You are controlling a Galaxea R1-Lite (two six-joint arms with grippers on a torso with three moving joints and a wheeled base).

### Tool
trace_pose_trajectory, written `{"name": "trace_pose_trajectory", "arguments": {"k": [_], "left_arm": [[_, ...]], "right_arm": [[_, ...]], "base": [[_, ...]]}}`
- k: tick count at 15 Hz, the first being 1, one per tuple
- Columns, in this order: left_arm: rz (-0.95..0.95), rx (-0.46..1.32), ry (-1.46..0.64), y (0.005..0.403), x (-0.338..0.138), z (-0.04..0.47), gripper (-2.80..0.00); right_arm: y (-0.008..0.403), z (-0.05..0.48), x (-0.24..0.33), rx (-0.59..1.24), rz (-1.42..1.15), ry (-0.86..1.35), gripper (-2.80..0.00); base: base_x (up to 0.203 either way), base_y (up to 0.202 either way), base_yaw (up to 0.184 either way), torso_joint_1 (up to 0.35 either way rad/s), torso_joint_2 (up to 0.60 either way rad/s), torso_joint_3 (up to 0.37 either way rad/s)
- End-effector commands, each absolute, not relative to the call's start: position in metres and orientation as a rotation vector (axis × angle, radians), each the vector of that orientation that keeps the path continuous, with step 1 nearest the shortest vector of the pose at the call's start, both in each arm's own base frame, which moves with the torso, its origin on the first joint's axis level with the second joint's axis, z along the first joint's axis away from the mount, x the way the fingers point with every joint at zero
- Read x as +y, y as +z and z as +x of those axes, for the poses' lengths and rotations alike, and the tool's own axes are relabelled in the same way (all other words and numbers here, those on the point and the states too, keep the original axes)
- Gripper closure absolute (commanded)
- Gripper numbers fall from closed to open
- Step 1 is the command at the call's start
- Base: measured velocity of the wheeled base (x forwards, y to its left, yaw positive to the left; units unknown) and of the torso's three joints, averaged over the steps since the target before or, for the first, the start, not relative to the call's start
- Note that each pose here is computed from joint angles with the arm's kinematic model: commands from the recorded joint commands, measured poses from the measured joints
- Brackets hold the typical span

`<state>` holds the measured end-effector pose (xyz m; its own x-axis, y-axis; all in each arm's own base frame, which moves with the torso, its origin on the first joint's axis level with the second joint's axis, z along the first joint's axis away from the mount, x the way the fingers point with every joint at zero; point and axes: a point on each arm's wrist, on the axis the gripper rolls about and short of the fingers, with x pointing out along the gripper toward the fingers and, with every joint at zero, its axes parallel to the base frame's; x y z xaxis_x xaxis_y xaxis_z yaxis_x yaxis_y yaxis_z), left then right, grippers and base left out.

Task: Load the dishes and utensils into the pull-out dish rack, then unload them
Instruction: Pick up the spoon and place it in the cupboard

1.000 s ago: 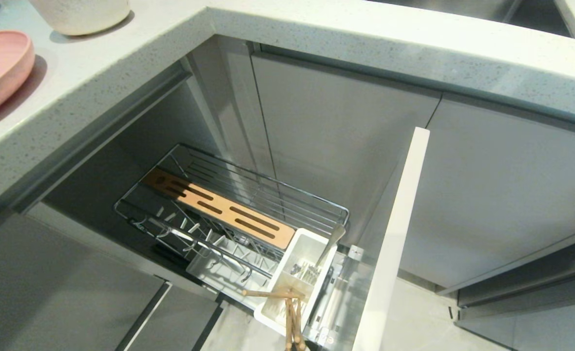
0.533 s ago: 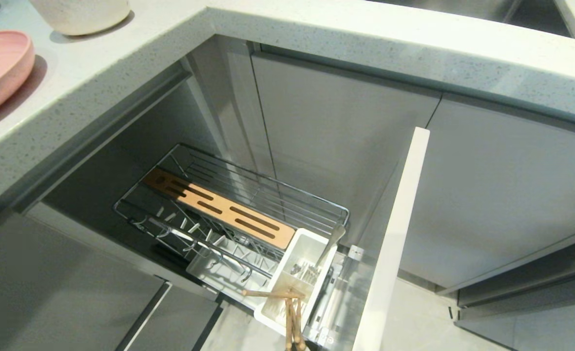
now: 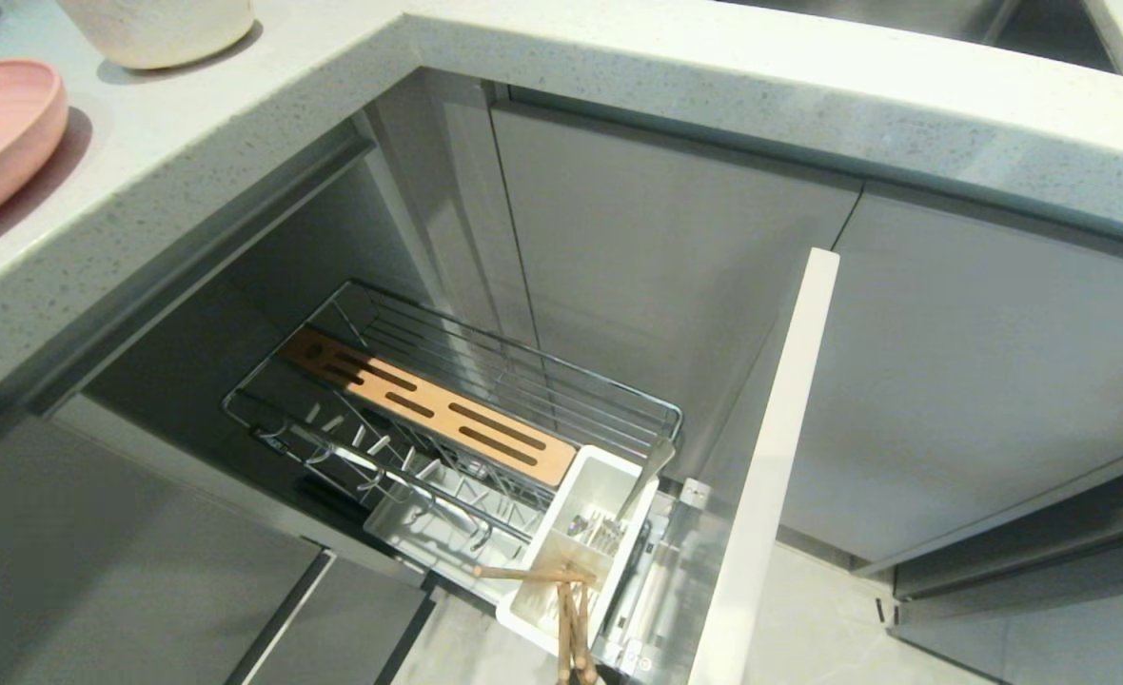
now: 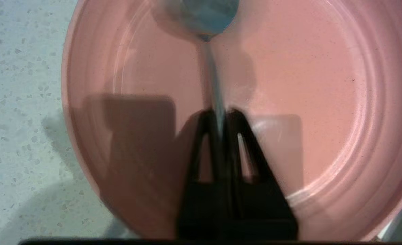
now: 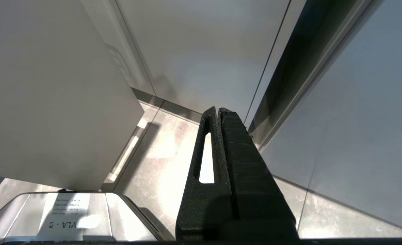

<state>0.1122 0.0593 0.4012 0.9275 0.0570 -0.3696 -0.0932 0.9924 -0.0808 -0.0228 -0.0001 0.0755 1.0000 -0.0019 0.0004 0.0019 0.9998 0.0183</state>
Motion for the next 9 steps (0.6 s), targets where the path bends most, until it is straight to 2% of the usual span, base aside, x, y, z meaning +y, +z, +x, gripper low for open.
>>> {"name": "trace_pose_trajectory", "arguments": {"k": [1, 7, 9], "left_arm": [[-0.103, 0.382, 0.075, 0.4005, 0.0592, 0.1121, 0.0], [-0.105, 0.374, 0.068, 0.4018, 0.0584, 0.1114, 0.0], [-0.162, 0.349, 0.049, 0.4064, 0.0536, 0.1095, 0.0]], "right_arm": [[0.0751, -0.0227, -0.0001, 0.002, 0.018, -0.002, 0.0], [0.0751, -0.0227, -0.0001, 0.002, 0.018, -0.002, 0.0], [0.0751, -0.0227, -0.0001, 0.002, 0.018, -0.002, 0.0]], "base": [[0.0, 0.0, 0.0, 0.0, 0.0, 0.0], [0.0, 0.0, 0.0, 0.0, 0.0, 0.0], [0.0, 0.0, 0.0, 0.0, 0.0, 0.0]]}}
